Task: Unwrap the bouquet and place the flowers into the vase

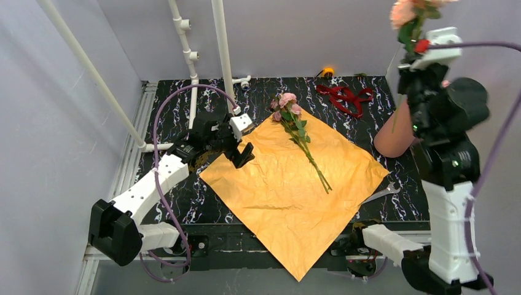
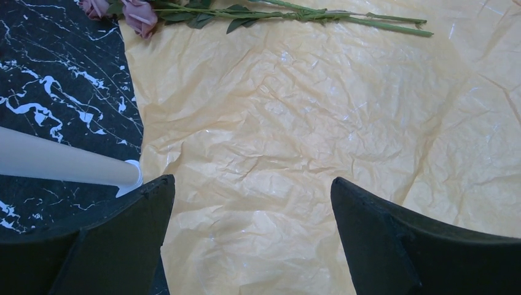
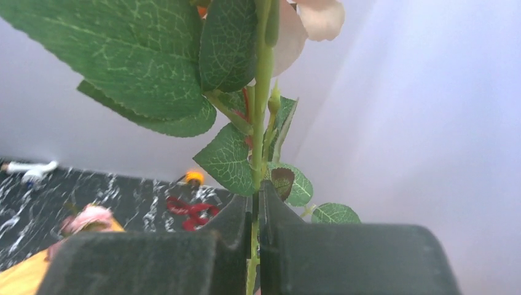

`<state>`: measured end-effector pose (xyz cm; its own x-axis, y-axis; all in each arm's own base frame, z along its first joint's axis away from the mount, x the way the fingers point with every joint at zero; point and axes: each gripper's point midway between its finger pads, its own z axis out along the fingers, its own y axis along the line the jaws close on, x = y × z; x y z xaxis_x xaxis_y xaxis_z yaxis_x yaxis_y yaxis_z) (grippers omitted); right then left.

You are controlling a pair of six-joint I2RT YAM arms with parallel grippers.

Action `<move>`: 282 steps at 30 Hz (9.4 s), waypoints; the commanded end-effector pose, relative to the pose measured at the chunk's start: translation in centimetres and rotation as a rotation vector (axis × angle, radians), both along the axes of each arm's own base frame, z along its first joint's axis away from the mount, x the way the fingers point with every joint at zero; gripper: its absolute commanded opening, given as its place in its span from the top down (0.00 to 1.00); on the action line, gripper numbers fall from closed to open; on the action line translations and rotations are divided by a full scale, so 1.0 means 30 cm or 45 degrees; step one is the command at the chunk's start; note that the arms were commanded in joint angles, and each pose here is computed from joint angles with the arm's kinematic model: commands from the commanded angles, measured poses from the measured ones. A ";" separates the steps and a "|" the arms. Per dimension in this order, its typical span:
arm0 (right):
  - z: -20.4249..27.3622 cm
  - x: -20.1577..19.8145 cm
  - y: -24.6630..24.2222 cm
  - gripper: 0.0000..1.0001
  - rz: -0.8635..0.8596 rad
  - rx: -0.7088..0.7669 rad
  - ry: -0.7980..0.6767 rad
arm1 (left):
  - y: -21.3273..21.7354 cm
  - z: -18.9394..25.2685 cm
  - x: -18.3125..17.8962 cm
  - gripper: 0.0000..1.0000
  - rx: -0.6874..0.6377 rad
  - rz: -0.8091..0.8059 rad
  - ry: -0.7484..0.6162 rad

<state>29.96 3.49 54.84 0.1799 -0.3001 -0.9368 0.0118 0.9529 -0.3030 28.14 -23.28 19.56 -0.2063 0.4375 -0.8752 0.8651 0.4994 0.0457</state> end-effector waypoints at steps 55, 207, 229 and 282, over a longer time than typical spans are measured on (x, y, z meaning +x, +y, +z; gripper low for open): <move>-0.151 0.111 -0.562 0.99 -0.811 0.258 -0.264 | -0.069 0.041 0.057 0.02 -0.119 -0.023 -0.011; -0.259 0.170 0.604 0.99 0.762 0.254 0.334 | -0.046 0.046 0.044 0.02 -0.075 -0.021 0.035; 0.318 -0.231 -0.160 0.99 -0.128 0.002 -0.524 | -0.131 0.063 0.108 0.02 -0.122 -0.103 0.066; 0.106 0.091 -0.240 0.99 -0.334 -0.164 -0.588 | -0.104 0.091 0.105 0.02 -0.173 -0.060 -0.085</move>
<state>33.99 -3.14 54.52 0.3746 -0.5100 -0.7743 0.3642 0.8489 -0.3829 31.60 -26.77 21.05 -0.1699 0.3316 -0.9280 0.8853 0.4651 0.0041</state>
